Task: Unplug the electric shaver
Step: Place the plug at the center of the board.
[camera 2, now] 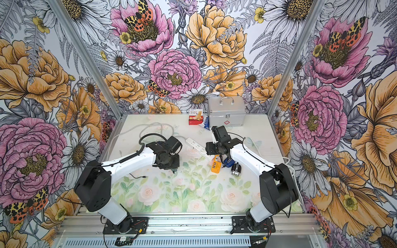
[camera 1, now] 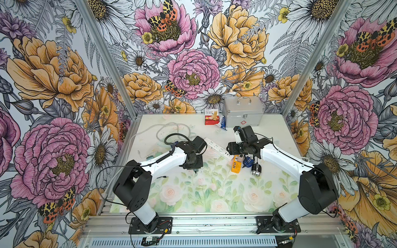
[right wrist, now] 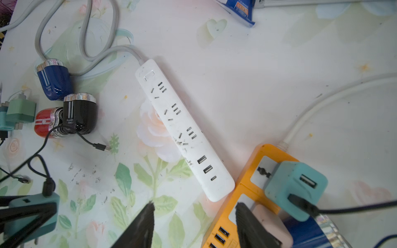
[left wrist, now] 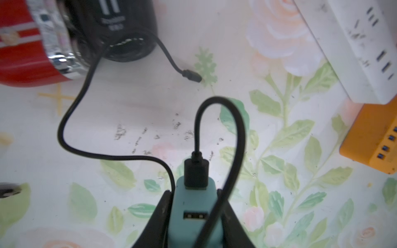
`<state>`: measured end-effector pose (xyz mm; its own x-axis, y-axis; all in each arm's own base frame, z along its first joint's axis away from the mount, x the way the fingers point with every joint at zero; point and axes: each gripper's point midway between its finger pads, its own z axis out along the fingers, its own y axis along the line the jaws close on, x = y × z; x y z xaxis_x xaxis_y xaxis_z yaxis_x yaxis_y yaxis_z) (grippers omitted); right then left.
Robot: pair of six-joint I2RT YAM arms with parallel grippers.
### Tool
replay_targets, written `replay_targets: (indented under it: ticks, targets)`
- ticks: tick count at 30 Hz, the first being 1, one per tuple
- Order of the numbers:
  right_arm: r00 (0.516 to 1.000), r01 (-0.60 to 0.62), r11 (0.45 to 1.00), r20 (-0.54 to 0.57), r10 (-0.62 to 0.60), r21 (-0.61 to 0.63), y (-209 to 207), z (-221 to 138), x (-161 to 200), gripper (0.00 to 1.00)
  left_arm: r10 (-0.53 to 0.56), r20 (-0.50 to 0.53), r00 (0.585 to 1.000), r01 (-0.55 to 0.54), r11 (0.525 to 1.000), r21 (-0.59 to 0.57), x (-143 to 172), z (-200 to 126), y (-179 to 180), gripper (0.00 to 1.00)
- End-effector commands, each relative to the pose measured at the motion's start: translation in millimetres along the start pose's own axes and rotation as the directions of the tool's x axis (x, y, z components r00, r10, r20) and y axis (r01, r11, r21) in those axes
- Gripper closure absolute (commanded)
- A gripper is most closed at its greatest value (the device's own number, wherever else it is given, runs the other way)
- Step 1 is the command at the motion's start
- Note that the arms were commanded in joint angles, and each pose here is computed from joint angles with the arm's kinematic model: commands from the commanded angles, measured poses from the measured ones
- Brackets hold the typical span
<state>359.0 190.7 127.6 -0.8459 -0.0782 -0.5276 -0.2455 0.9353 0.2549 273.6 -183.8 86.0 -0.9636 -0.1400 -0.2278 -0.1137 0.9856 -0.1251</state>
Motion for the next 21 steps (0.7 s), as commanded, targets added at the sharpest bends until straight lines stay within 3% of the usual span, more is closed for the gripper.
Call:
replay_targets:
  ticks: [1,8,15,21]
  targets:
    - [0.999,0.031,0.999,0.010,-0.031,-0.013,8,3,-9,0.38,-0.089,0.017,0.996,0.090,0.994,-0.061,-6,-6,50,0.71]
    - [0.998,0.056,0.998,0.035,-0.056,-0.021,15,-1,-22,0.38,-0.227,0.015,0.974,0.227,0.970,-0.090,-20,-5,112,0.71]
    - [0.997,0.069,0.998,0.038,-0.068,-0.012,15,0,-26,0.38,-0.347,-0.004,0.938,0.340,0.921,-0.192,-18,4,170,0.71]
    - [0.996,0.076,0.997,0.041,-0.076,-0.008,15,0,-30,0.38,-0.389,-0.019,0.921,0.371,0.891,-0.262,-19,14,197,0.69]
